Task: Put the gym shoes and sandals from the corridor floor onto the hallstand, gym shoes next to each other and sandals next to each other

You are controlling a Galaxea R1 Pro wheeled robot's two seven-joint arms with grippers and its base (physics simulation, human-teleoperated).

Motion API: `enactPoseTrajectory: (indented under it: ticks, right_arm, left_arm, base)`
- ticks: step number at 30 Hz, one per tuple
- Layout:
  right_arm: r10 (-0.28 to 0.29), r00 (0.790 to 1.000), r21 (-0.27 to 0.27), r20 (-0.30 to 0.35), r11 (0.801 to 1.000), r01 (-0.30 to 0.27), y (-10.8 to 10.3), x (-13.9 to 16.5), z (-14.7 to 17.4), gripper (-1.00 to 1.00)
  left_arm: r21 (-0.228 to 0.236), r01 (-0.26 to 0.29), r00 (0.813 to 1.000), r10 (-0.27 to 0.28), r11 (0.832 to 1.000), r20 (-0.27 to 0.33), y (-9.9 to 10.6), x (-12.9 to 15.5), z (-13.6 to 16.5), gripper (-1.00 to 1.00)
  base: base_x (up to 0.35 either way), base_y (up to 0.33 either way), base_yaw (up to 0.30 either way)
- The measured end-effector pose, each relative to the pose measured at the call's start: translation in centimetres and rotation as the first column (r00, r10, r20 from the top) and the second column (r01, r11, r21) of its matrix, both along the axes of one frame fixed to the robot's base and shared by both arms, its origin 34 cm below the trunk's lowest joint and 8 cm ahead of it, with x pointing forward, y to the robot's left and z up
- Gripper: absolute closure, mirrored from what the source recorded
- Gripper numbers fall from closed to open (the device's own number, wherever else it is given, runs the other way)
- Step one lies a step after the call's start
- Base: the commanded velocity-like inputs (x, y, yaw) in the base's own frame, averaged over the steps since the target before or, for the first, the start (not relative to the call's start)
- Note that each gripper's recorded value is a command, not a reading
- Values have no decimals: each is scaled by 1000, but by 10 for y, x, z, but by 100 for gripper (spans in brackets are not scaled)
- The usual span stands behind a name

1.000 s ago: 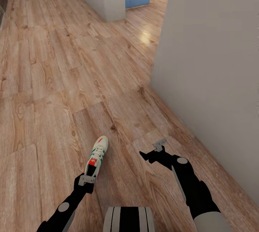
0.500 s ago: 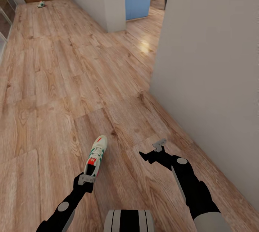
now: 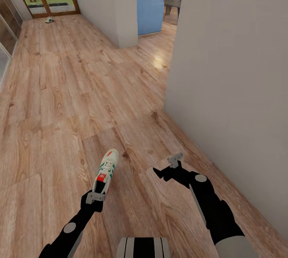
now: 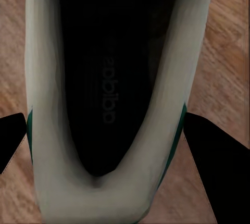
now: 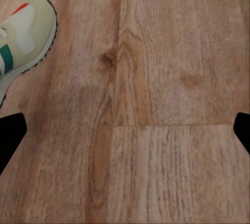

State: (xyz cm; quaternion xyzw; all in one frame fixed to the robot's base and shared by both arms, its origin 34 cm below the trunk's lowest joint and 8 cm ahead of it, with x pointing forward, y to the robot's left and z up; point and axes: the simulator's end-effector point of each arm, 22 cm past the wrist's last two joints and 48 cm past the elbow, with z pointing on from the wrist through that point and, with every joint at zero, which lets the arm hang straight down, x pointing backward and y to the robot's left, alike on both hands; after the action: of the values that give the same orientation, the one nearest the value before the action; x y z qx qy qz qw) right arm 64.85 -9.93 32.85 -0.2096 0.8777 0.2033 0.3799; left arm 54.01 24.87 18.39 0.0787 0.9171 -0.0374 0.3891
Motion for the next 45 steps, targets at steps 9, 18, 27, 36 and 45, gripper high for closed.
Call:
enactPoseTrajectory:
  ticks: [9, 18, 27, 36, 45]
  right_arm:
    - [13, 1000, -4, -13, 1000, -13, -3, -37, -19, -100]
    - [-53, 998, 14, -32, 998, 53, -33, -79, -62, -100]
    - [-154, 988, -32, 12, 987, 155, -87, -109, -90, -100]
    - [-220, 971, -43, 93, 974, 224, -98, -169, -103, -100]
    - [-223, 974, -42, 36, 974, 224, -93, -208, -96, -100]
  left_arm:
    - [27, -38, 999, 38, 999, -12, 10, -34, 5, 100]
    - [80, -107, 994, 108, 991, -3, 26, -76, 11, 100]
    - [70, -122, 990, 116, 990, 76, 24, -75, 33, 100]
    - [27, -204, 977, 202, 979, 68, 32, -94, 47, 100]
    - [21, -207, 977, 205, 978, 62, 29, -93, 67, 100]
  base:
    - [0, 0, -128]
    - [0, 0, -126]
    - [0, 0, -119]
    - [0, 0, -29]
    - [0, 0, 0]
